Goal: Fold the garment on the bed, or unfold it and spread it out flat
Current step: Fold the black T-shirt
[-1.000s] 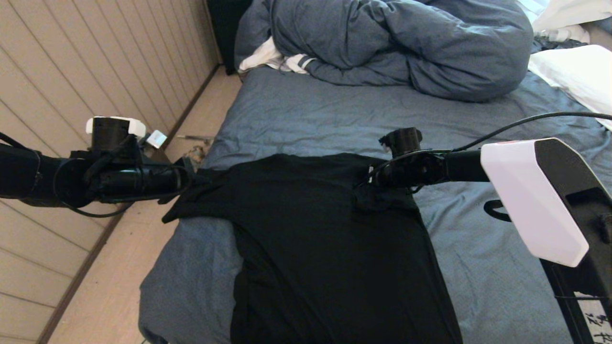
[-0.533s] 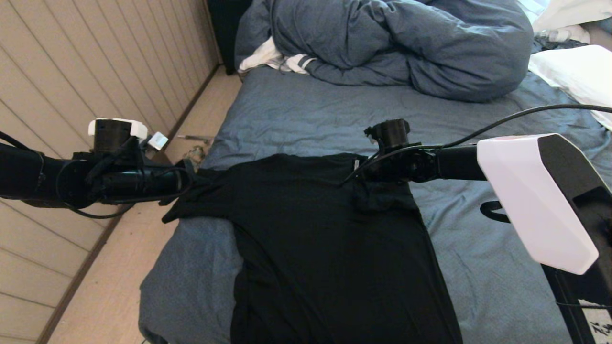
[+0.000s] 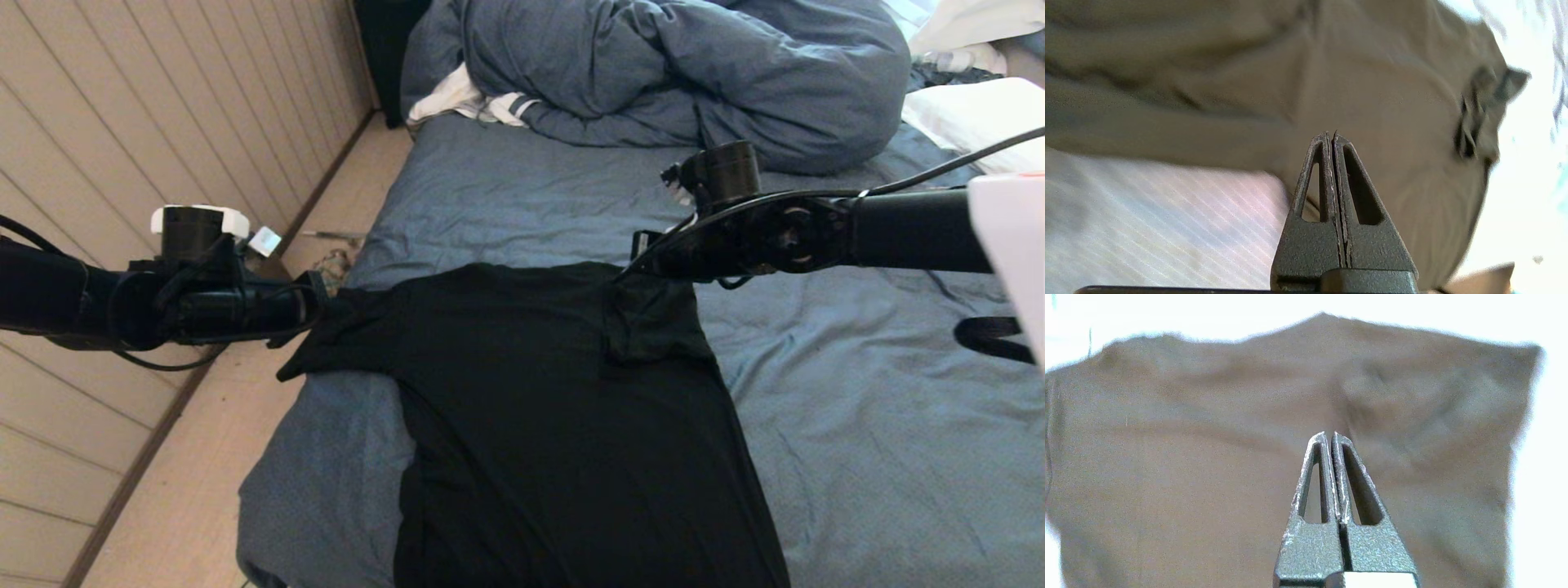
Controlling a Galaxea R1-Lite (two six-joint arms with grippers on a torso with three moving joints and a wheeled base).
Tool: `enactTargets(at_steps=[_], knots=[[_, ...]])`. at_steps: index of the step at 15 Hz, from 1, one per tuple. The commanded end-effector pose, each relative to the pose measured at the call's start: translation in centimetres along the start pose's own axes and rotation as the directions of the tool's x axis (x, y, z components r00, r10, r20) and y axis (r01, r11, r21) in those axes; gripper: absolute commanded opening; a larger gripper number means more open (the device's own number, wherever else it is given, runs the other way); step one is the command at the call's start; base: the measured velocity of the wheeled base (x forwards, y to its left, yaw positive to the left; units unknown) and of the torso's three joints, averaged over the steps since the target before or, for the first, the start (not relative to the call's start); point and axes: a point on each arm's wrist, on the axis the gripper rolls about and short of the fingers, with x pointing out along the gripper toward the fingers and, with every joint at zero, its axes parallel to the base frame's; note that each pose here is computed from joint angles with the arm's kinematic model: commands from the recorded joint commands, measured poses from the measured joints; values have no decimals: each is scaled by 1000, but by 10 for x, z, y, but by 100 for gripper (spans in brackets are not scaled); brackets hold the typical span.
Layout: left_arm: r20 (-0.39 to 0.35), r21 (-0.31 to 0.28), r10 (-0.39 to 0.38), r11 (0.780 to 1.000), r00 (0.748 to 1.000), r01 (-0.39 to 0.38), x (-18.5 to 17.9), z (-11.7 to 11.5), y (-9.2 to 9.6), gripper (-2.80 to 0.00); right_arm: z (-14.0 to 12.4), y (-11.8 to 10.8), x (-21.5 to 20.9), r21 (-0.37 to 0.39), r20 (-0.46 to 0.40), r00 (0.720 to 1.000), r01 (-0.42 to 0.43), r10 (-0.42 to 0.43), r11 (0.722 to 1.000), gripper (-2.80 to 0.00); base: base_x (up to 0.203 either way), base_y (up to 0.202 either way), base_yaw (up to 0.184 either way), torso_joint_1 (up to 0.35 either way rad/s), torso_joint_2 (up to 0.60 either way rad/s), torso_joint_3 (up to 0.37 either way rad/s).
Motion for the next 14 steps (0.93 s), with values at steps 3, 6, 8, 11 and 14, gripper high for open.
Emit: enactTargets(at_steps=[3,6,8,11,14], knots=[[53,-58,67,996,996,-64,4,23,41,-280,5,-14,-100,13,41,999,13,-13,1000,-280,0,0,0,0,0,0],[29,-85,102,991,994,-99,14,18,63,-280,3,-36,-109,44,30,996,79,-80,996,-280,0,0,0,0,0,0],[9,-99,115,989,993,-114,16,13,70,-280,12,-41,-114,54,38,994,96,-98,994,-280,0,0,0,0,0,0],[4,-112,95,989,995,-94,16,16,79,-280,27,-40,-127,63,21,994,109,-110,992,-280,0,0,0,0,0,0],[13,-142,118,983,993,-115,14,20,101,-280,37,-37,-135,65,31,993,108,-110,992,-280,0,0,0,0,0,0]])
